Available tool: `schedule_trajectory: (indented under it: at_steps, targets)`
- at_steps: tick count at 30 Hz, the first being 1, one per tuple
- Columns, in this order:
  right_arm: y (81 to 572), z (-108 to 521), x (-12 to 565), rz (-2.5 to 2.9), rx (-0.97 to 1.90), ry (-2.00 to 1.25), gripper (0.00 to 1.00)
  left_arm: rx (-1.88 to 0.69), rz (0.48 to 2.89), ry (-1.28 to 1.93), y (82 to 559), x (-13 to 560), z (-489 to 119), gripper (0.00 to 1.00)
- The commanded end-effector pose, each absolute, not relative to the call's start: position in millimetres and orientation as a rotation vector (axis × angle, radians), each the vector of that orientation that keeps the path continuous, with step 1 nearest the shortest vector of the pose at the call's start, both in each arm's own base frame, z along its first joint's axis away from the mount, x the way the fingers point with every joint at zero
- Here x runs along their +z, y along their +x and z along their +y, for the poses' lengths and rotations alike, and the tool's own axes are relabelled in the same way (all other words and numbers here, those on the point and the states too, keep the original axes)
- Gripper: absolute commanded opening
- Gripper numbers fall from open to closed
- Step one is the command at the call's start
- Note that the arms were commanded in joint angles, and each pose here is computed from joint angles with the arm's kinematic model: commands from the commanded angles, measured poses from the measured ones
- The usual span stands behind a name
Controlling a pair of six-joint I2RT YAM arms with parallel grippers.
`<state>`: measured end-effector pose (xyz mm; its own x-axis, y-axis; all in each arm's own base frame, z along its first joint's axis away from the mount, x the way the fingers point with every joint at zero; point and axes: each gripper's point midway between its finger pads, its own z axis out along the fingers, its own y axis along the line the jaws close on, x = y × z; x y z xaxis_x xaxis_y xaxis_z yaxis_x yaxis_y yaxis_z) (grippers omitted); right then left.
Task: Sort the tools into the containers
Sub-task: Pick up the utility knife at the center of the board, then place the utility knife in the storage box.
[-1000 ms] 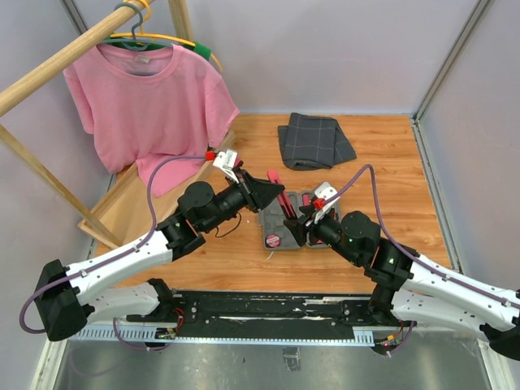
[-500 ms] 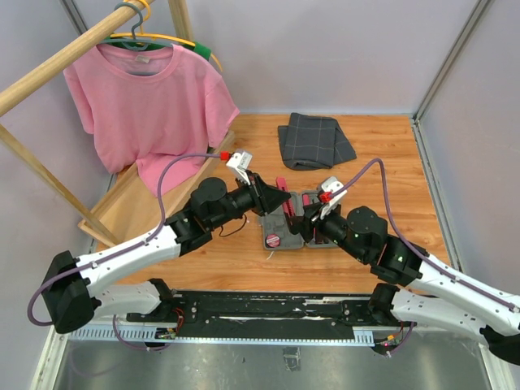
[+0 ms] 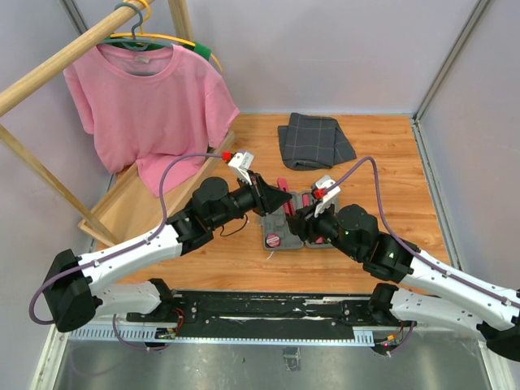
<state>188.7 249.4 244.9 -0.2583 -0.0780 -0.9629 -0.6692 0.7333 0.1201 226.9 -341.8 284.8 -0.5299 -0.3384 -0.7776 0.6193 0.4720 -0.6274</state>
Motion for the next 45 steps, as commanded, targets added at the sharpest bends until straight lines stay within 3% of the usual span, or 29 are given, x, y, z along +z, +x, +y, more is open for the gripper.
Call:
schedule_trajectory:
  at_steps: [1,10,16,22,24,27,30,34,45]
  targets:
    - [197,248,251,1.751,0.644,-0.510,0.35,-1.262,1.678,0.249,229,308,-345,0.00]
    - [197,251,245,1.769,0.649,-0.514,0.40,-1.269,1.674,0.249,229,309,-346,0.00]
    - [199,252,241,1.780,0.633,-0.517,0.31,-1.265,1.669,0.240,229,309,-343,0.01]
    - [203,246,236,1.795,0.602,-0.481,0.13,-1.263,1.668,0.242,228,310,-342,0.01]
    - [204,244,236,1.795,0.594,-0.468,0.07,-1.256,1.671,0.238,229,309,-341,0.07]
    - [205,240,237,1.790,0.583,-0.445,0.01,-1.246,1.672,0.231,230,307,-339,0.26]
    - [207,235,239,1.783,0.567,-0.424,0.00,-1.240,1.662,0.232,230,307,-337,0.44]
    - [211,228,238,1.789,0.535,-0.381,0.01,-1.217,1.667,0.229,232,305,-335,0.57]
    - [225,202,225,1.861,0.406,-0.250,0.00,-1.155,1.701,0.165,249,293,-313,0.61]
